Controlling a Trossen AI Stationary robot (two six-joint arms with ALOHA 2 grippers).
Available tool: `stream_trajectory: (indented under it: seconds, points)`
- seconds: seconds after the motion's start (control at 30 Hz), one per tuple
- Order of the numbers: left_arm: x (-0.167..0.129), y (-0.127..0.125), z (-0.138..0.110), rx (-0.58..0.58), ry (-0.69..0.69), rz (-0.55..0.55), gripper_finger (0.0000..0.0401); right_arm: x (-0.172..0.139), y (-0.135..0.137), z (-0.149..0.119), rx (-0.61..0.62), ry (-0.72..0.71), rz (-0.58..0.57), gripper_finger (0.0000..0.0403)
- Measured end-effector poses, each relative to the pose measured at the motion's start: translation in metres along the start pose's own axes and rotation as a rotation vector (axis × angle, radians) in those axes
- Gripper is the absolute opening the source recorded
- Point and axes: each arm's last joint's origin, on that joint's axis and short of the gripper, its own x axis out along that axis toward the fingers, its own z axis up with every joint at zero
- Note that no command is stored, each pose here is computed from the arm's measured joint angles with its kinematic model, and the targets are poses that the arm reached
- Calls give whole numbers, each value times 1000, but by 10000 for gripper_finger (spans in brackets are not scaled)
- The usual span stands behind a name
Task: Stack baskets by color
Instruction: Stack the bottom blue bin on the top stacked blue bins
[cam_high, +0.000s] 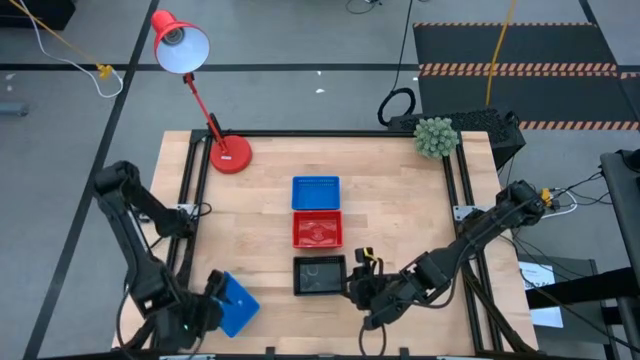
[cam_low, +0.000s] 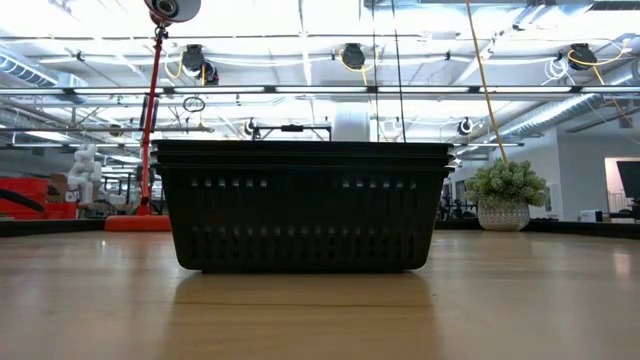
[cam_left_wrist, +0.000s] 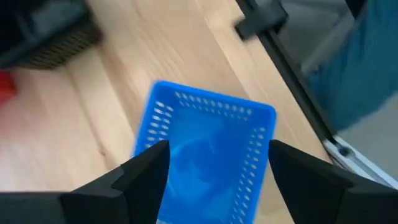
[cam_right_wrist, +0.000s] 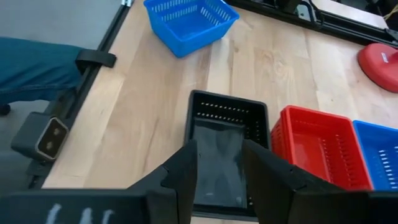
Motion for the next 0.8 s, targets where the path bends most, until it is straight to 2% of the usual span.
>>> stream_trajectory:
  seconds: [0.17,0.4,0.8]
  points:
    - [10,-8,-3,-17,101,-34,273,2,-5,1,-11,2,-12,118]
    - [9,-14,-18,-39,199,-15,273,4,-8,1,-7,4,-18,118]
    - [9,-22,-37,-49,226,29,273,4,-7,3,3,-12,-14,118]
